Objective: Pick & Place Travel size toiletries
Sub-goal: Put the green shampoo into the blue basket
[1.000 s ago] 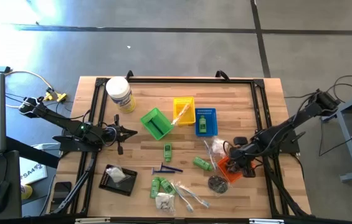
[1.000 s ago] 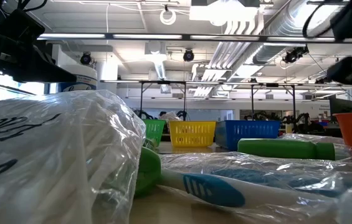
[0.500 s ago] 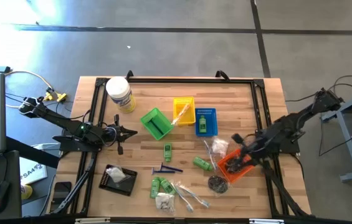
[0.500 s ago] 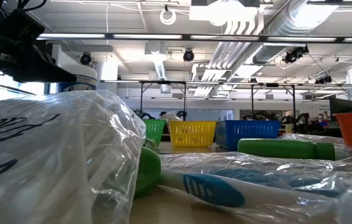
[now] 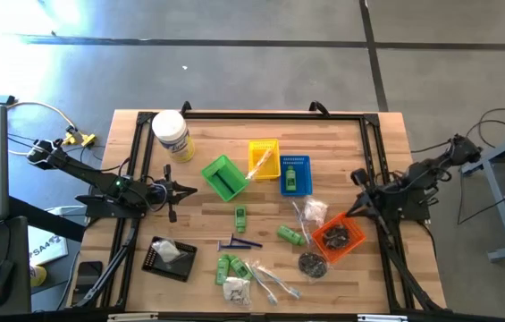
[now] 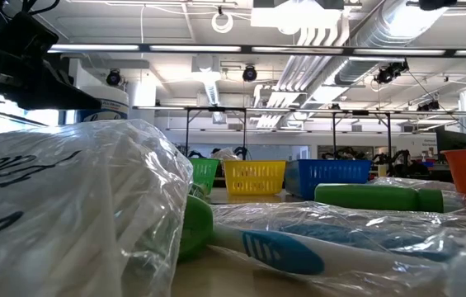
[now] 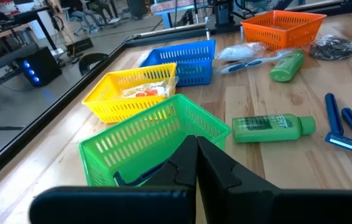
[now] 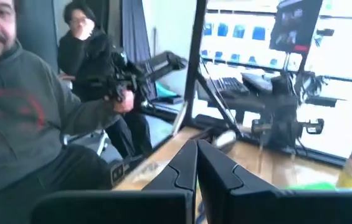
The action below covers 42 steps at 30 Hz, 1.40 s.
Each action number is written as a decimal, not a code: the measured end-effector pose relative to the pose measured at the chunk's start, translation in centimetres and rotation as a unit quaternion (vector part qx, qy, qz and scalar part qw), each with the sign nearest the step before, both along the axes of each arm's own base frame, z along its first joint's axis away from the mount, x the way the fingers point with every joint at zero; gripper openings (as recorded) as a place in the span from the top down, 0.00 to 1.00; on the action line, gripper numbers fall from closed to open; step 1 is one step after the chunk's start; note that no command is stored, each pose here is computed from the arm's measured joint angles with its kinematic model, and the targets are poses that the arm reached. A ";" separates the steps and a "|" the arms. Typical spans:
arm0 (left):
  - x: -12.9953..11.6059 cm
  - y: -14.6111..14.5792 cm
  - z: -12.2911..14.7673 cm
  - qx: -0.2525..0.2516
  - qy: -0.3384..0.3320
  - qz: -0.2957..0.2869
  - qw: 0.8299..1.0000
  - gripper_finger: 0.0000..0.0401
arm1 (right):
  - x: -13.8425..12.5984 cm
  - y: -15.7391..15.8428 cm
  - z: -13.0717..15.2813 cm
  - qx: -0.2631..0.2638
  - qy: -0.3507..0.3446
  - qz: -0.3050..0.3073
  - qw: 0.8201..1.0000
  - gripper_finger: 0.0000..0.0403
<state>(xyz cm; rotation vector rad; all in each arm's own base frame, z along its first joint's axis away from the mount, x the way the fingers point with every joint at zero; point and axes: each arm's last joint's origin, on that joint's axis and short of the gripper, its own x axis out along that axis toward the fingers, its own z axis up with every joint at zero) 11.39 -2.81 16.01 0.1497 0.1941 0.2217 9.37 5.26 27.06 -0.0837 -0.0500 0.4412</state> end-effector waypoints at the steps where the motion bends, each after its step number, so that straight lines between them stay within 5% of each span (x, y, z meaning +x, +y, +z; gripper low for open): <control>1: 0.0 0.0 0.0 0.000 0.000 0.000 1.000 1.00 | 0.0 -0.1 -0.7 0.003 0.002 -0.005 1.000 0.99; 12: 0.0 0.0 0.0 0.002 0.002 0.000 1.000 1.00 | -0.2 -0.5 -4.9 0.033 -0.004 -0.045 0.998 0.99; 25: 0.0 0.0 0.0 0.014 0.006 -0.002 1.000 1.00 | 0.0 -0.3 -8.0 0.011 0.028 -0.049 0.998 0.99; 42: 0.0 0.0 -0.1 0.014 0.007 -0.003 1.000 1.00 | 0.1 -0.4 -8.9 0.008 0.050 -0.077 0.996 0.99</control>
